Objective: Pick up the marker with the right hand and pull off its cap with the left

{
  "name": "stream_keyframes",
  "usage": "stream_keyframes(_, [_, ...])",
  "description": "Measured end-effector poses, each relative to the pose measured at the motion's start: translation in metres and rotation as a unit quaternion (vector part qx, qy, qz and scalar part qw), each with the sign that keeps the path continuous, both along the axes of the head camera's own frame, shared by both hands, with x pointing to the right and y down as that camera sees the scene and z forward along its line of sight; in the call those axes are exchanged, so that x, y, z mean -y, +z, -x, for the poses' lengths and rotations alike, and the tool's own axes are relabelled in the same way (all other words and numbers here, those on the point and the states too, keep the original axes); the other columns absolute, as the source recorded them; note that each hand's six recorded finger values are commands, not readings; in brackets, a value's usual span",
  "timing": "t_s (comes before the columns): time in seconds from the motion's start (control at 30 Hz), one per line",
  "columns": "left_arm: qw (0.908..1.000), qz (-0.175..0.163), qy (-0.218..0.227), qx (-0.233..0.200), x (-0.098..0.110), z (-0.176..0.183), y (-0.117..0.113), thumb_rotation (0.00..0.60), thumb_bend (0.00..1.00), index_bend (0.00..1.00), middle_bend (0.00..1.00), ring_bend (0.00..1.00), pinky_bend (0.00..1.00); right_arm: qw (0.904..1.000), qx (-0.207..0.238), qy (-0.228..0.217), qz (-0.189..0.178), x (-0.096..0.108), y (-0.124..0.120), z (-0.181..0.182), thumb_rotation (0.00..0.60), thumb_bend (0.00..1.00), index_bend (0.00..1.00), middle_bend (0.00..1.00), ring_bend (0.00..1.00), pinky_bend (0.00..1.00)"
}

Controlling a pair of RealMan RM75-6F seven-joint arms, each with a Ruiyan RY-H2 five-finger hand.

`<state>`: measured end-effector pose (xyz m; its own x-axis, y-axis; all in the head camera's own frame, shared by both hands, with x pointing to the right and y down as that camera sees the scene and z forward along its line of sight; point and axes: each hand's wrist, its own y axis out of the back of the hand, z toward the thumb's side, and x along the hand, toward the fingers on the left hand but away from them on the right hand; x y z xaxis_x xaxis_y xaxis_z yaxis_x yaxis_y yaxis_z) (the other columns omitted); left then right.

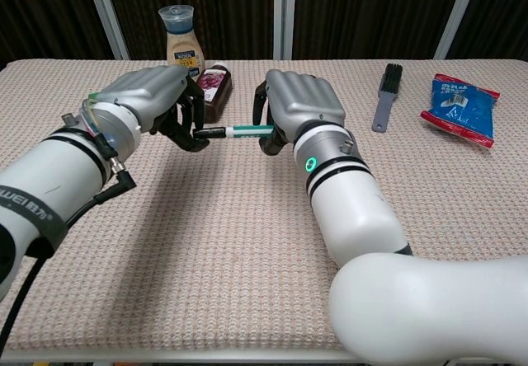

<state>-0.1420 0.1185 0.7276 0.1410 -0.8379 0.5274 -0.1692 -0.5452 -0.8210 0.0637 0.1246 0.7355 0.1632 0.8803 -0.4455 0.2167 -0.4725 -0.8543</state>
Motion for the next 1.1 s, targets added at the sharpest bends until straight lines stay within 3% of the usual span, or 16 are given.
stream_keyframes(0.3, [1.0000, -0.002, -0.008, -0.004, 0.002, 0.009, 0.000, 0.600, 0.31, 0.64, 0.64, 0.58, 0.67, 0.9999, -0.011, 0.000, 0.001, -0.002, 0.003, -0.008, 0.600, 0.33, 0.68, 0.63, 0.33, 0.12])
stream_keyframes(0.7, [0.9992, 0.013, -0.027, -0.025, -0.008, 0.040, 0.016, 0.600, 0.31, 0.62, 0.63, 0.57, 0.67, 0.9992, -0.037, 0.013, 0.006, -0.006, 0.012, -0.051, 0.600, 0.33, 0.68, 0.63, 0.33, 0.12])
stream_keyframes(0.8, [0.9991, 0.021, -0.027, -0.025, -0.015, 0.050, 0.025, 0.600, 0.22, 0.56, 0.56, 0.51, 0.62, 0.9988, -0.045, 0.012, 0.013, -0.009, 0.018, -0.059, 0.600, 0.32, 0.68, 0.62, 0.33, 0.13])
stream_keyframes(0.87, [0.9988, 0.029, -0.025, -0.029, -0.019, 0.053, 0.029, 0.600, 0.13, 0.48, 0.47, 0.41, 0.54, 0.9987, -0.046, 0.009, 0.021, -0.010, 0.021, -0.062, 0.600, 0.28, 0.61, 0.56, 0.28, 0.11])
stream_keyframes(0.97, [0.9983, 0.038, -0.020, -0.039, -0.024, 0.057, 0.033, 0.600, 0.07, 0.39, 0.34, 0.30, 0.44, 0.9982, -0.047, -0.001, 0.037, -0.013, 0.026, -0.064, 0.600, 0.14, 0.41, 0.38, 0.16, 0.06])
stream_keyframes(1.03, [0.9985, 0.035, -0.015, -0.039, -0.024, 0.059, 0.033, 0.600, 0.06, 0.37, 0.30, 0.27, 0.40, 0.9982, -0.043, -0.004, 0.042, -0.013, 0.026, -0.066, 0.600, 0.10, 0.34, 0.31, 0.11, 0.05])
stream_keyframes(1.1, [0.9988, 0.025, -0.013, -0.039, -0.021, 0.061, 0.030, 0.600, 0.06, 0.36, 0.30, 0.26, 0.38, 0.9985, -0.035, -0.002, 0.041, -0.013, 0.024, -0.067, 0.600, 0.09, 0.32, 0.29, 0.10, 0.05])
